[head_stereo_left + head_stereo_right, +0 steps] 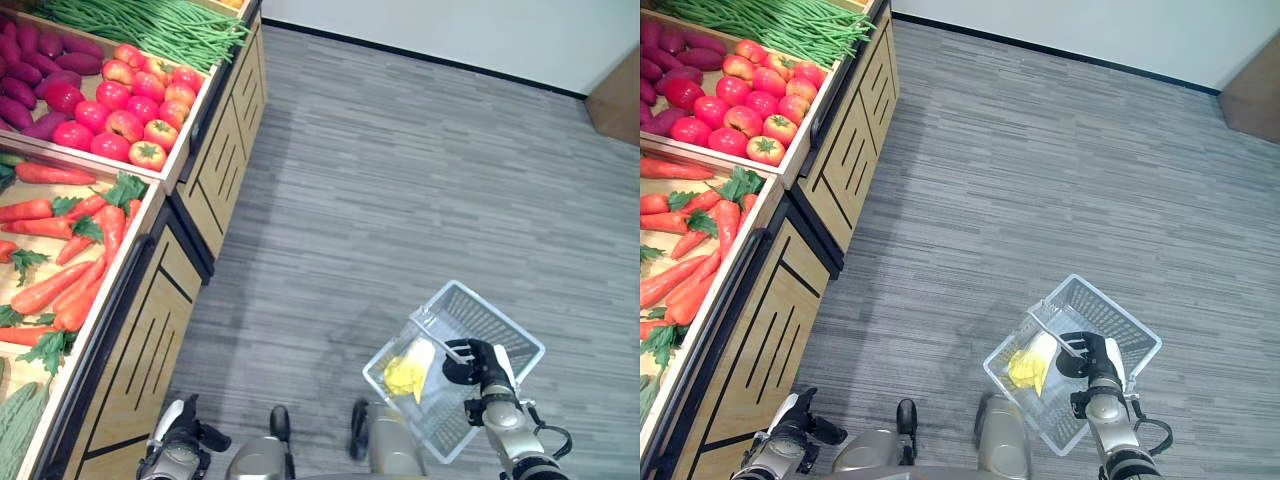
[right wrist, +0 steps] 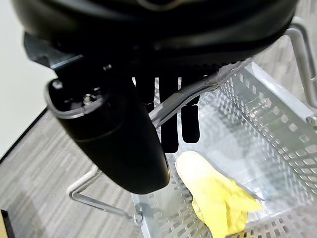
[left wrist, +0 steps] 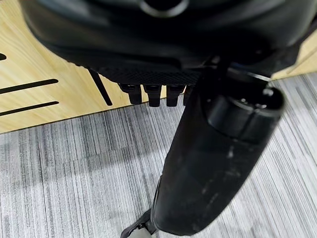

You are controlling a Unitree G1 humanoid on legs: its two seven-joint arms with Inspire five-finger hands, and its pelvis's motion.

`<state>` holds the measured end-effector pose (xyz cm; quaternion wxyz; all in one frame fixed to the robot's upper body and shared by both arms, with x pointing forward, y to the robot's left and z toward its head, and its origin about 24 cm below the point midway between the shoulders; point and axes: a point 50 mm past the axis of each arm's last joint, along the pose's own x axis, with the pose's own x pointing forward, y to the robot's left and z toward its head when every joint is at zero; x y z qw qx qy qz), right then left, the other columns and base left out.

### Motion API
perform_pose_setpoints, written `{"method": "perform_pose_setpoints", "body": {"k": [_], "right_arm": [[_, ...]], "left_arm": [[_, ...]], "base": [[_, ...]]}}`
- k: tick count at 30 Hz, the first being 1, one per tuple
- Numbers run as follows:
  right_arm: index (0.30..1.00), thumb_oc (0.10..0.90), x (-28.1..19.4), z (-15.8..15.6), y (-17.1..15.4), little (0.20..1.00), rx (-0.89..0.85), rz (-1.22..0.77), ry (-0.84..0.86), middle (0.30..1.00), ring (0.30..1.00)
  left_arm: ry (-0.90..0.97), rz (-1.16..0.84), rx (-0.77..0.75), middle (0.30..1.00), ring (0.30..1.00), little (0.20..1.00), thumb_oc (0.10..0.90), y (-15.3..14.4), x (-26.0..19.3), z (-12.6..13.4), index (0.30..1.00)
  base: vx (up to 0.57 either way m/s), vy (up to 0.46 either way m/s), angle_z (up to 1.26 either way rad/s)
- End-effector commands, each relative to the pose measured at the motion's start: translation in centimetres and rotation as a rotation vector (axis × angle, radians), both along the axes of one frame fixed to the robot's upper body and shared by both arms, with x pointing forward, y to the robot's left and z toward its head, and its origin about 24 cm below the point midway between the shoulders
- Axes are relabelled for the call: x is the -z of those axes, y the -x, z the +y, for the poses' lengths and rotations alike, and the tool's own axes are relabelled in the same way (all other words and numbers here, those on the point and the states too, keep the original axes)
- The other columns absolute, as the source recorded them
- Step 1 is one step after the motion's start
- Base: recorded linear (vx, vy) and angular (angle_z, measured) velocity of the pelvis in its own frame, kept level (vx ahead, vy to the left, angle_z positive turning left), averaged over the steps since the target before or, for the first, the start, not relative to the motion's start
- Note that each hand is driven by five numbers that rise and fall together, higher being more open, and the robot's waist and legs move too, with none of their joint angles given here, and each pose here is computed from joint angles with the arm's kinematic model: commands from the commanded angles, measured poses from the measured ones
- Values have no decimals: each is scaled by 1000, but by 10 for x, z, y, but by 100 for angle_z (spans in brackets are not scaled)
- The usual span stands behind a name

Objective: Get the vegetables into the basket

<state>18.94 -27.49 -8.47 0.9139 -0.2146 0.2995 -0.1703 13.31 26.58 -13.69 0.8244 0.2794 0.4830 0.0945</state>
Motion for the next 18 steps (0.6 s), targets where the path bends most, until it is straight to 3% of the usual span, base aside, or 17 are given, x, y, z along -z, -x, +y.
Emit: {"method": "perform_pose_setpoints", "body": {"k": [1,11,18], "right_arm": [[300,400,-24,-22,-9,300,3,-98,72,300,300],[300,400,-33,-43,0,300,25,-117,113,300,300],[300,400,-29,-56,19,300,111,-92,120,300,300]], "left_arm": [[-25,-50,-18,1000,1000,1000,900,0,-4,8,1000],[7,22,-50,1000,1000,1000,900,22,6,2,1000],[14,-30,-55,1000,1000,1000,900,6,2,-2,1000]], "base": [[251,-155,52],[223,-259,34],[126,-219,48]]}}
